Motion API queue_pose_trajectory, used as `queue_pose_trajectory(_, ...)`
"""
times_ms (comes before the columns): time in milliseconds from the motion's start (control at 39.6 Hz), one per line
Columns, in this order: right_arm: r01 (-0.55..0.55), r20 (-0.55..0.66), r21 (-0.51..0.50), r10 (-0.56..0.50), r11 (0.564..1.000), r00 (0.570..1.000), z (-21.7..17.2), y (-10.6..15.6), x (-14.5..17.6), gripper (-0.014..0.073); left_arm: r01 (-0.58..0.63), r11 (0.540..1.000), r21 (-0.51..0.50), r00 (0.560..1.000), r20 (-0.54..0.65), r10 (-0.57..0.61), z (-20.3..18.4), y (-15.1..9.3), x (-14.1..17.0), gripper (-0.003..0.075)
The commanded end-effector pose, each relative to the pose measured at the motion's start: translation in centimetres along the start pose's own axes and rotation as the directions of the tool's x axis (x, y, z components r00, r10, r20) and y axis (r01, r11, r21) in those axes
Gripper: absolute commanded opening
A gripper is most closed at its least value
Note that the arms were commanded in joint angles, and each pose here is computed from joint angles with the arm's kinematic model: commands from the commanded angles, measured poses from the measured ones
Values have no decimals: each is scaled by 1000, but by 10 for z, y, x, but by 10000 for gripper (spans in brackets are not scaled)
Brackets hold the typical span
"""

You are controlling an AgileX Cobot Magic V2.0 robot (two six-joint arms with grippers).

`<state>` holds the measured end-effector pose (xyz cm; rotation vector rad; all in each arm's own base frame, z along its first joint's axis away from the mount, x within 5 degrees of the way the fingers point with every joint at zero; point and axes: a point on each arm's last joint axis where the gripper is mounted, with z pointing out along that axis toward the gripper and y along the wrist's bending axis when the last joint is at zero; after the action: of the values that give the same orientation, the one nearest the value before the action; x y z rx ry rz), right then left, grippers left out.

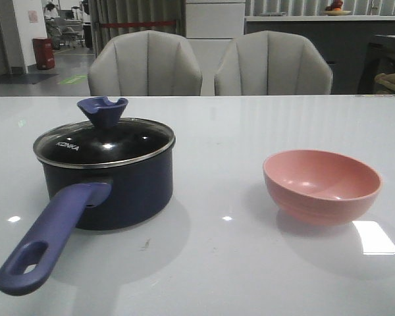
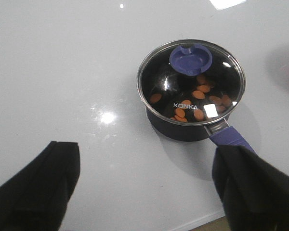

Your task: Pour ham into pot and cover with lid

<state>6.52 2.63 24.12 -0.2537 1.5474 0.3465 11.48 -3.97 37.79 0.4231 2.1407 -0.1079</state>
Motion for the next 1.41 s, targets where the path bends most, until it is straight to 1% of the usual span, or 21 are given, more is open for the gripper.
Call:
queue_pose_trajectory(0,7,92,14,-8,1000,996,0,-1,-16,139,-7,1000,-2,989,151,7,-18,1,11,585)
queue_pose_trajectory(151,7,92,14,-8,1000,996,0,-1,-16,139,0,1000,-3,966,260,0,-38,1,55,584)
queue_pose_trajectory(277,7,92,14,-8,1000,996,0,-1,-16,139,8,1000,-4,926,376,-6,-50,1,87,582)
queue_pose_trajectory(328,7,92,14,-8,1000,996,0,-1,-16,139,11,1000,-4,908,418,-8,-53,0,98,564)
queue_pose_trajectory(378,7,92,14,-8,1000,996,0,-1,-16,139,13,1000,-4,894,448,-10,-55,0,107,519)
queue_pose_trajectory(429,7,92,14,-8,1000,996,0,-1,-16,139,15,1000,-5,885,466,-11,-55,0,115,448)
queue_pose_trajectory(504,7,92,14,-8,1000,996,0,-1,-16,139,17,1000,-3,876,482,-14,-55,-1,124,298)
queue_pose_trajectory(580,7,92,14,-8,1000,996,0,-1,-16,139,22,1000,6,871,491,-22,-54,-1,129,113)
queue_pose_trajectory(605,7,92,14,-8,1000,996,0,-1,-16,139,22,1000,6,871,491,-22,-54,-1,129,97)
queue_pose_trajectory(631,7,92,14,-8,1000,996,0,-1,-16,139,21,1000,6,873,487,-21,-54,-1,128,120)
queue_pose_trajectory(681,7,92,14,-8,1000,996,0,-1,-16,139,22,1000,7,873,487,-23,-54,-1,128,132)
queue_pose_trajectory(1261,7,92,14,-8,1000,996,0,-1,-16,139,19,1000,0,874,486,-17,-53,-1,129,132)
queue_pose_trajectory(1337,7,92,14,-8,1000,996,0,-1,-16,139,20,1000,5,865,501,-19,-53,-1,128,132)
queue_pose_trajectory(1387,7,92,14,-8,1000,996,0,-1,-16,139,24,1000,16,842,539,-29,-50,-3,126,132)
